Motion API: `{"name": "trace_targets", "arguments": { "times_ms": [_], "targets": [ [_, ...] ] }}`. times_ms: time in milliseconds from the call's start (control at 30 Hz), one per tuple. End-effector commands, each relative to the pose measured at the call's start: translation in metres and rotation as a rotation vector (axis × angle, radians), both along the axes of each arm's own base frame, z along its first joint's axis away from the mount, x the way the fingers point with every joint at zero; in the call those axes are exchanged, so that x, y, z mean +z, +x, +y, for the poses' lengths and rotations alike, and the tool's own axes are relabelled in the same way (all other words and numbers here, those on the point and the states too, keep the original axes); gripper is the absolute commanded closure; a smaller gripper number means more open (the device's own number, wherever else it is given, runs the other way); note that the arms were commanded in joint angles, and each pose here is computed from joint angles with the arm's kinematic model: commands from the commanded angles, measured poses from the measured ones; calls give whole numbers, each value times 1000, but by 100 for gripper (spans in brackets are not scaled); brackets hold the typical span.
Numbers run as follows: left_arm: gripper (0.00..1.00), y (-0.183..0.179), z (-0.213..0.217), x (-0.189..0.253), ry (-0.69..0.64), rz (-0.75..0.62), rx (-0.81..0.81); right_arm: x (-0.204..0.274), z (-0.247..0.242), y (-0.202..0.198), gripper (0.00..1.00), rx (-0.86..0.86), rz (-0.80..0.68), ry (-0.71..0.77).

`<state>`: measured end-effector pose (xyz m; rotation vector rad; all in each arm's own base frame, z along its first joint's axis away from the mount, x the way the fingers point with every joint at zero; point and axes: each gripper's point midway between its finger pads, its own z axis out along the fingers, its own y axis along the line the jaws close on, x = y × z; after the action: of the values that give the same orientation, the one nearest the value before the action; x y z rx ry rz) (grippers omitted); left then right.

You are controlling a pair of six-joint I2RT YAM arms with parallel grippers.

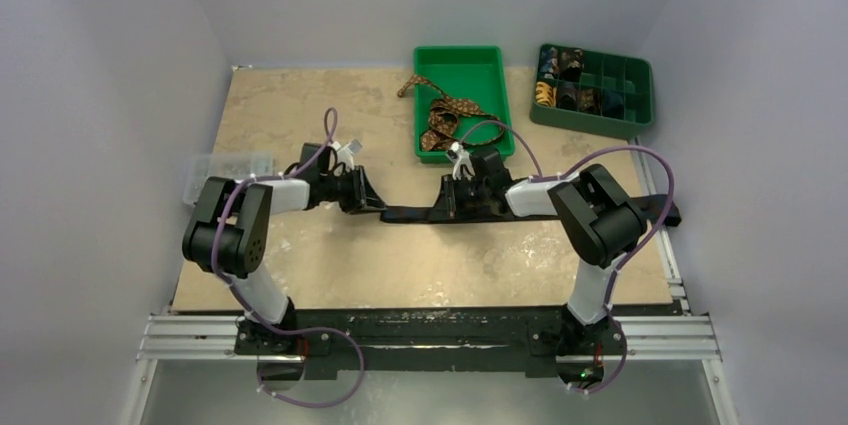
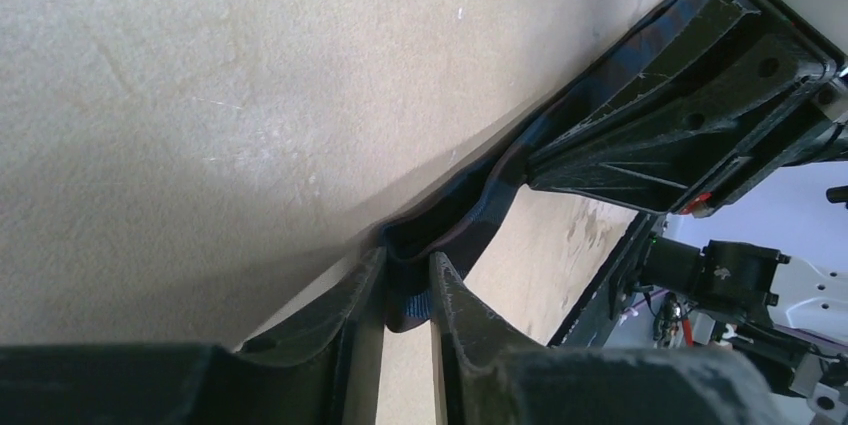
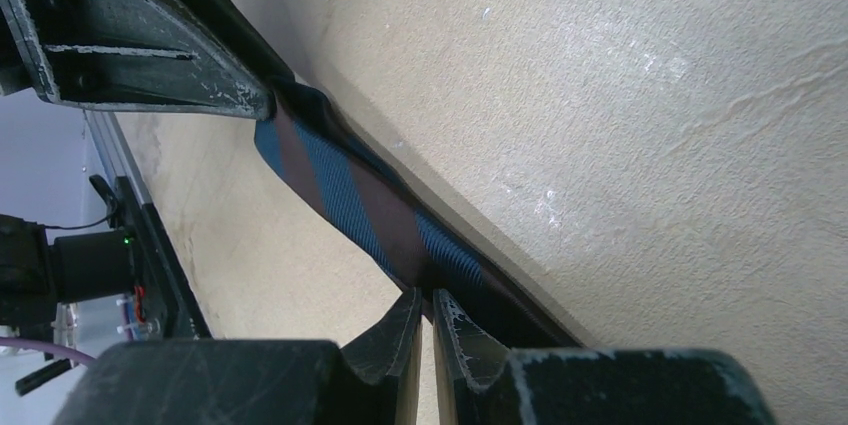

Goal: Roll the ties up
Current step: Roll the tie at the center of the board.

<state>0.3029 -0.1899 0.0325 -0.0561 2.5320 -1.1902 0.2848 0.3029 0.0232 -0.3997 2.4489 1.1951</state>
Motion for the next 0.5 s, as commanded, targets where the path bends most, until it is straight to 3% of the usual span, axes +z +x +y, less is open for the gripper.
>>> {"name": "trace_targets", "arguments": {
  "times_ms": [0, 267, 467],
  "targets": [
    [84, 10, -19, 36, -87, -91, -42, -3, -2, 8, 89, -5, -46, -42],
    [100, 0, -31, 52, -106, -92, -43, 9, 2, 7, 88, 30, -64, -21],
    [100, -4, -10, 34, -12, -67, -15, 68, 7, -1, 61, 134, -182, 58]
  ]
}}
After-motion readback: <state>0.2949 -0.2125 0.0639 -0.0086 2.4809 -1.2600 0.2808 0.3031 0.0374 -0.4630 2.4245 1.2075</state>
